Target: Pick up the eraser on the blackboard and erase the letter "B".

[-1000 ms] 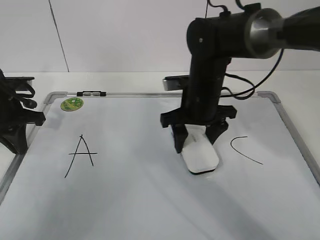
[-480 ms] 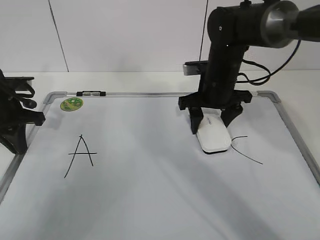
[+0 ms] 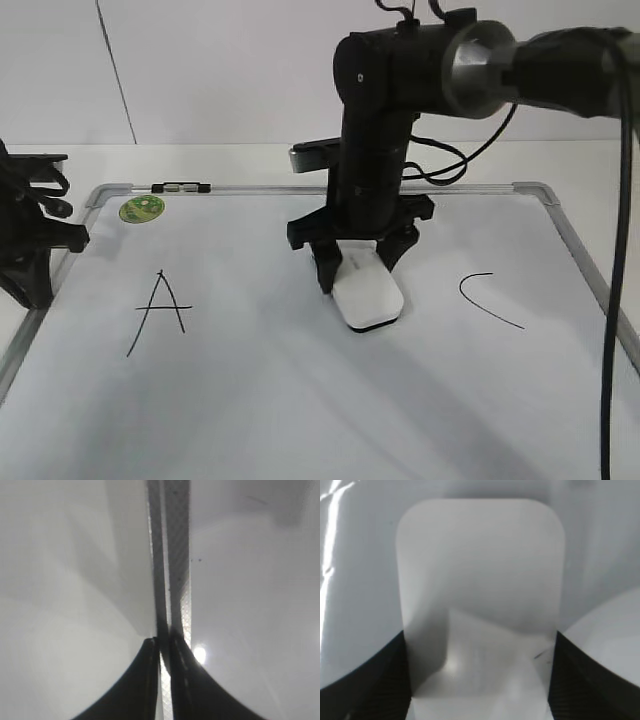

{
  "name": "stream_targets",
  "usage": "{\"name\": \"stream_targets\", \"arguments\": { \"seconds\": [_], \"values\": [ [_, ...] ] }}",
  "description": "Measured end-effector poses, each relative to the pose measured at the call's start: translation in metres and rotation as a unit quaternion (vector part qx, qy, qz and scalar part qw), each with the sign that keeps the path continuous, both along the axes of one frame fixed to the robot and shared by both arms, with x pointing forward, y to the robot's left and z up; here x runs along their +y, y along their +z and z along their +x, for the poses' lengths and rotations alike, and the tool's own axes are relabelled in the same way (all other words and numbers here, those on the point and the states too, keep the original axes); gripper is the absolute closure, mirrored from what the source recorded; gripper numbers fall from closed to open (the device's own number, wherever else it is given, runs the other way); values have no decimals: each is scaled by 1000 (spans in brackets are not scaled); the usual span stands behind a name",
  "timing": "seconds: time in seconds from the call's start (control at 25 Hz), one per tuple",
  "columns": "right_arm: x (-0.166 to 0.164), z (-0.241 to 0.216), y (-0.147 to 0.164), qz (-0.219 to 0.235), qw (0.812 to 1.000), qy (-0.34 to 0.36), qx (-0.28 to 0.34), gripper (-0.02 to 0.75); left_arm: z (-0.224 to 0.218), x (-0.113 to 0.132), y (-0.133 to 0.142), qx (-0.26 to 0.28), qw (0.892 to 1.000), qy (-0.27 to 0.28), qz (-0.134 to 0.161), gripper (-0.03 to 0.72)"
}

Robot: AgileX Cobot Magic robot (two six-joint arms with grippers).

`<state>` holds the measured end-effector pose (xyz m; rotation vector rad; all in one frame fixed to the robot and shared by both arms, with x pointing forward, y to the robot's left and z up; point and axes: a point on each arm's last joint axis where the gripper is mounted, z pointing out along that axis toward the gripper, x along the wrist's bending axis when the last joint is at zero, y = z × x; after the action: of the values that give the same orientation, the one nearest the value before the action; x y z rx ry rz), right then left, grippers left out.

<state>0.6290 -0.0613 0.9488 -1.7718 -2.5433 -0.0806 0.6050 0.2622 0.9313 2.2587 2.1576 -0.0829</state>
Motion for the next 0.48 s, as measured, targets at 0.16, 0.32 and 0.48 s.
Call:
{"name": "stream_targets", "arguments": {
  "seconds": [0.16, 0.32, 0.48],
  "values": [
    [40, -19, 1, 18, 999, 46, 1, 198, 0, 0, 0, 1, 1000, 0, 0, 652],
    [67, -36, 4, 42, 997, 70, 6, 198, 0, 0, 0, 1, 1000, 0, 0, 652],
    [65, -32, 3, 42, 997, 68, 3, 199, 0, 0, 0, 1, 1000, 0, 0, 652]
  ]
}}
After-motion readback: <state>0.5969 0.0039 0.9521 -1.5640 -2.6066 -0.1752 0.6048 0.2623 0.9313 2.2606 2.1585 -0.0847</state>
